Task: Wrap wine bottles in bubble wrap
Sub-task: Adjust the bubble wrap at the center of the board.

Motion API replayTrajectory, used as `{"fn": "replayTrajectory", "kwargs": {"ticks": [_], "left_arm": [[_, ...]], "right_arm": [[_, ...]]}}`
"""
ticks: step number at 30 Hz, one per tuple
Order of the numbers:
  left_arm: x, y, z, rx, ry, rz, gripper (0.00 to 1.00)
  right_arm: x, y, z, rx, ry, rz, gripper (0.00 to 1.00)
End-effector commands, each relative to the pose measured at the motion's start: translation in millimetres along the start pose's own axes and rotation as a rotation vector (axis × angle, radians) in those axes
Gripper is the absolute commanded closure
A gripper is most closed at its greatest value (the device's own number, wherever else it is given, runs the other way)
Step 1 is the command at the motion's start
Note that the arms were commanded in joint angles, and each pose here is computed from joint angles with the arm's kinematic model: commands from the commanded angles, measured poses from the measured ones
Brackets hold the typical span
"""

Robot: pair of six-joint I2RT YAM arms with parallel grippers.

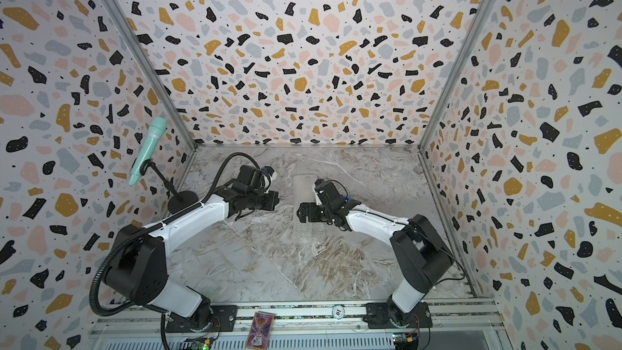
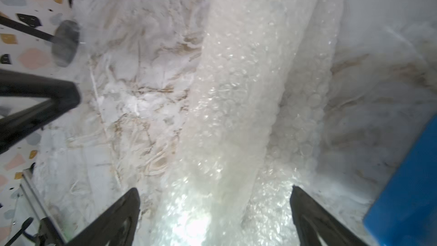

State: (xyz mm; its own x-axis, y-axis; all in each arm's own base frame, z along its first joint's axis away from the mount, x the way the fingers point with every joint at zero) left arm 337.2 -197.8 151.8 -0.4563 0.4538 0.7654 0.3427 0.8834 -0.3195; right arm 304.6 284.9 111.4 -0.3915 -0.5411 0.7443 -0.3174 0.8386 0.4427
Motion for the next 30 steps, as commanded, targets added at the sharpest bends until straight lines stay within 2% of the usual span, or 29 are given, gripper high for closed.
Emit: {"fn": "replayTrajectory", "kwargs": {"ticks": [1, 9, 14, 20, 24, 27, 30], "left_arm": [[4, -2, -2, -0.026, -0.022, 0.030, 1.00], [0, 1, 2, -0.037, -0.009, 0.044, 1.00], [-3, 3, 4, -0.040, -0.001, 0.051, 1.00], [-4, 7, 4, -0.035, 0.000, 0.051, 1.00], [-5, 7, 1, -0.033, 0.000, 0.052, 1.00], [-5, 7, 0, -0.031, 0.000, 0.053, 1.00], [-7, 7, -2, -0.035, 0.001, 0.053, 1.00]], "right_arm": [[-6, -12, 2, -0.033, 0.033, 0.096, 0.01], [-19, -28, 6, -0.061, 0.044, 0.177, 0.01], [-19, -24, 3, -0.056, 0.042, 0.148, 0.01], [4, -12, -20, -0.018, -0.047, 0.118, 0.01], [28, -3, -42, 0.019, -0.157, 0.117, 0.01], [45, 0, -54, 0.011, -0.245, 0.057, 0.01], [49, 3, -59, -0.039, -0.250, -0.113, 0.01]]}}
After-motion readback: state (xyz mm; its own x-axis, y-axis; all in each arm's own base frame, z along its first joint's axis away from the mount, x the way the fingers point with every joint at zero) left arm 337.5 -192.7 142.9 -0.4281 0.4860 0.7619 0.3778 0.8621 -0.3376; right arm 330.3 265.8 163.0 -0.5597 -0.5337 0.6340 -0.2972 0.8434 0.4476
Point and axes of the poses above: each gripper's point midway between its finger pads, its own x axis back along the fingers, its own y axis along the line the jaws close on, z = x × y, the point moved 3 cm from there along x, back along the fingers, and after that the axes turned 1 degree about x, right-handed, at the moved point
